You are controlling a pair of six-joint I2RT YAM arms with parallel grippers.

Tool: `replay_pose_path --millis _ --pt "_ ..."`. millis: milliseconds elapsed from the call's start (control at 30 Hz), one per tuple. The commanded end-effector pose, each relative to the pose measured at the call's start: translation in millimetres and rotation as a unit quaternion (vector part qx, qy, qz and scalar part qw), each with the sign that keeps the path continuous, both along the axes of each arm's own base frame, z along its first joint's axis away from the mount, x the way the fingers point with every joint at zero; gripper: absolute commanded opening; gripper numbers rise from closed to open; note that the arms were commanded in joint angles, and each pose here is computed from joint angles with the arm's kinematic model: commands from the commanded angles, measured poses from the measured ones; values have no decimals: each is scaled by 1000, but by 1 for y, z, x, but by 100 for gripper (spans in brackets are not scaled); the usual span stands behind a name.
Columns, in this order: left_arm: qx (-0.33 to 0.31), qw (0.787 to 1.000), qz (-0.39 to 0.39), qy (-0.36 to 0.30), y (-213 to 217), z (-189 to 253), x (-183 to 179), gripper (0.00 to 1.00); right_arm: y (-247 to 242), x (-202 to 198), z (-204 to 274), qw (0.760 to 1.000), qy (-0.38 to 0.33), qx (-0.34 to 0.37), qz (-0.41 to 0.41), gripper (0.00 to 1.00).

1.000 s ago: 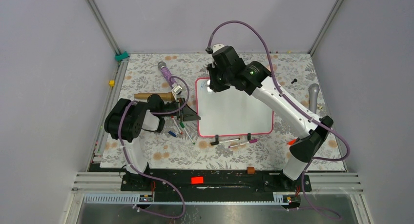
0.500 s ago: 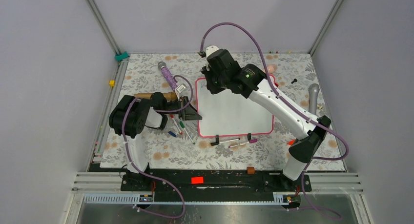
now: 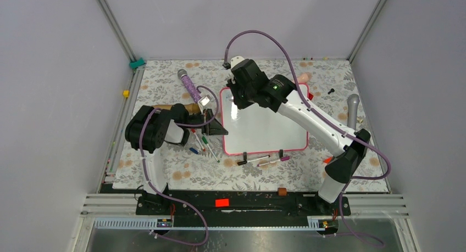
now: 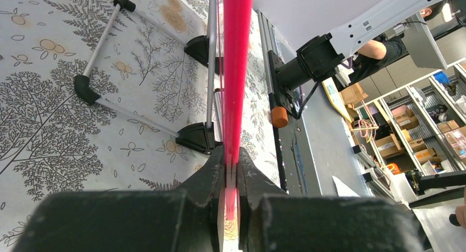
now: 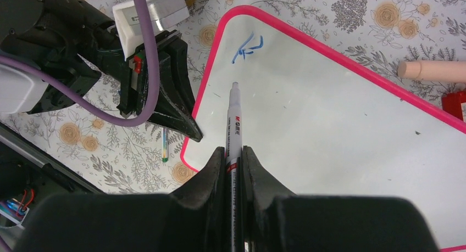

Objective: Write a sentence on the whiteboard

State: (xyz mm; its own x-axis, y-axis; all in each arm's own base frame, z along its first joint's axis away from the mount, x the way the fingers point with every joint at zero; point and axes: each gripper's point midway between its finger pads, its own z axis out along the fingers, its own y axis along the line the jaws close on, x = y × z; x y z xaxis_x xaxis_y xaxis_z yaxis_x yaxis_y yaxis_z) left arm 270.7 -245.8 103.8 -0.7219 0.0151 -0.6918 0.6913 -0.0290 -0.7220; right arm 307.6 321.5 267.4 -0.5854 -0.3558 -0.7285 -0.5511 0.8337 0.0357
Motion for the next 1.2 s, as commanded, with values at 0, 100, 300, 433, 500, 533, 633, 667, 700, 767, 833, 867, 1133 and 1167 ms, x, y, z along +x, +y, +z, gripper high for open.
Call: replay_pose_path --millis 0,100,300,433,500,533,633,667,700,767,833,867,1133,1167 --pt "-6 999 -21 -36 -1 5 -3 0 2 1 18 999 -26 20 0 0" --pt "-7 999 -19 -36 -2 7 -1 0 1 2 20 999 -29 21 -4 0" --pt "-6 999 -28 -32 -3 5 -3 9 4 6 17 999 -35 14 -17 0" --pt "-5 999 -28 -25 -2 3 -5 7 7 15 18 998 -48 6 -37 0" --pt "-4 999 -26 -24 -1 1 -5 0 7 19 18 998 -53 2 -43 0" --pt "-4 999 -25 -25 -1 1 -5 0 8 20 18 998 -54 1 -45 0" --pt "-3 1000 -24 -19 0 -1 -4 0 13 22 18 998 -55 3 -43 0" --pt "-3 1000 -22 -14 1 -2 -3 0 14 22 18 998 -55 3 -42 0" --pt "-2 1000 -21 -8 2 -3 -2 0 15 21 18 998 -56 2 -41 0" --pt "0 1000 -29 3 3 -6 -3 0 16 21 16 998 -57 -2 -40 0" --pt "2 998 -55 5 6 -9 -8 0 17 21 16 997 -58 -4 -40 0" --pt "4 998 -70 4 7 -10 -10 0 17 22 16 997 -60 -4 -40 0" --pt "3 998 -62 3 7 -10 -6 0 19 22 16 997 -63 -10 -34 0" --pt "2 998 -59 2 7 -9 -5 0 20 22 15 997 -61 -10 -33 0"
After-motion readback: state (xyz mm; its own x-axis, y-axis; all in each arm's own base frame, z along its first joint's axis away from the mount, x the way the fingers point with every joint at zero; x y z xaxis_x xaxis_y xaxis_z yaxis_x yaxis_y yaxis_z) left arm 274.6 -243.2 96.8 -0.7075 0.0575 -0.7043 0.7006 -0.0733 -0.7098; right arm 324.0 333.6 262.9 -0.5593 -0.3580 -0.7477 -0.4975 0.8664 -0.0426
